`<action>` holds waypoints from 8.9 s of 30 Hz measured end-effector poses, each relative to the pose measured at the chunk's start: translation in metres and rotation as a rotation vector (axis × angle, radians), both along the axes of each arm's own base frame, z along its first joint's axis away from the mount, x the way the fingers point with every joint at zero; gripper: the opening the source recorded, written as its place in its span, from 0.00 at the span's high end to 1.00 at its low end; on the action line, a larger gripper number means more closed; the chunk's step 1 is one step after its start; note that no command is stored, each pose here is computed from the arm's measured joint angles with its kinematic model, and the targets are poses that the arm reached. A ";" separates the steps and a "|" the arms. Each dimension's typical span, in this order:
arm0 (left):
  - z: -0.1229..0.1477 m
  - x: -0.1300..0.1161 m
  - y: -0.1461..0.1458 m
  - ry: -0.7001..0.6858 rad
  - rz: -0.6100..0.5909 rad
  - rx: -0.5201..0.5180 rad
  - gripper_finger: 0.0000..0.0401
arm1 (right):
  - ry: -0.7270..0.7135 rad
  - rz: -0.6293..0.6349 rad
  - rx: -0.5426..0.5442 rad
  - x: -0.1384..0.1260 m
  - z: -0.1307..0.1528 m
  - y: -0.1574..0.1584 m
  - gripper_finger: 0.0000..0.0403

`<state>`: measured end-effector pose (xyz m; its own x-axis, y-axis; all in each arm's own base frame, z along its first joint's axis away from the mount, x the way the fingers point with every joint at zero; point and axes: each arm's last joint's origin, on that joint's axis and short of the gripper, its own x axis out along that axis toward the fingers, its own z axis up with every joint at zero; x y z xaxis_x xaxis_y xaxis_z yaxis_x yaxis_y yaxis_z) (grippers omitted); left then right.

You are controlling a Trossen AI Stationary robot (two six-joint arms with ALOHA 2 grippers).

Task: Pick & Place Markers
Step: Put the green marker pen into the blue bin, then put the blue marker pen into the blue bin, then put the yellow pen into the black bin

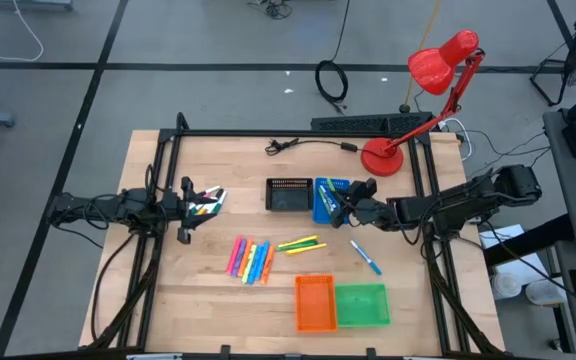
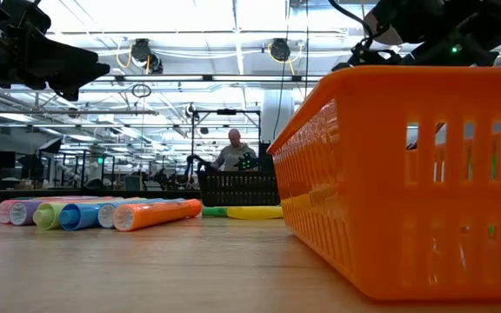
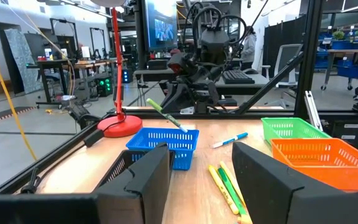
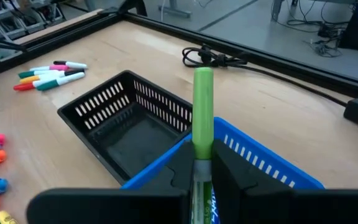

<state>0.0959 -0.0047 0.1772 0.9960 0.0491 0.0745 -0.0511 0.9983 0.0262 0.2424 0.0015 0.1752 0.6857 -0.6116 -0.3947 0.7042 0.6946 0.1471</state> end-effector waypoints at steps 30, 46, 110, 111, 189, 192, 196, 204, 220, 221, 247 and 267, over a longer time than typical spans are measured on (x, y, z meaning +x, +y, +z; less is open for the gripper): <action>0.000 0.000 0.000 0.001 0.000 0.000 0.55 | 0.042 0.085 -0.004 0.001 -0.001 0.002 0.74; 0.000 0.000 0.000 0.000 0.000 0.000 0.55 | -0.264 0.783 -0.070 0.002 0.045 0.080 0.61; 0.000 0.000 0.000 0.000 0.000 0.000 0.55 | 0.735 0.301 0.294 -0.077 -0.059 0.070 0.92; 0.000 0.000 0.000 0.000 0.000 0.000 0.55 | 0.723 0.308 0.287 -0.076 -0.057 0.070 0.92; 0.000 0.000 0.000 0.000 0.000 0.000 0.55 | -0.062 0.038 -0.102 -0.007 -0.004 0.000 0.78; 0.000 0.000 0.000 0.000 0.000 0.000 0.55 | -0.062 0.038 -0.102 -0.007 -0.004 0.000 0.76; 0.000 0.000 0.000 0.000 0.000 0.000 0.55 | -0.059 0.038 -0.103 -0.008 -0.005 0.000 0.75; 0.000 0.000 0.000 0.000 0.000 0.000 0.55 | -0.052 0.040 -0.102 -0.008 -0.005 0.000 0.76; 0.000 0.000 0.000 0.001 0.000 0.000 0.55 | -0.240 0.718 0.026 0.017 -0.007 0.013 0.77; 0.000 0.000 0.000 0.001 0.000 0.000 0.55 | -0.256 0.781 0.037 0.017 -0.005 0.016 0.77; 0.000 0.000 0.000 0.001 0.000 0.000 0.55 | -0.112 0.872 -0.194 0.010 -0.004 0.056 0.76; 0.000 0.000 0.000 0.001 0.000 0.000 0.55 | 0.474 0.826 -0.154 0.044 -0.042 0.067 0.72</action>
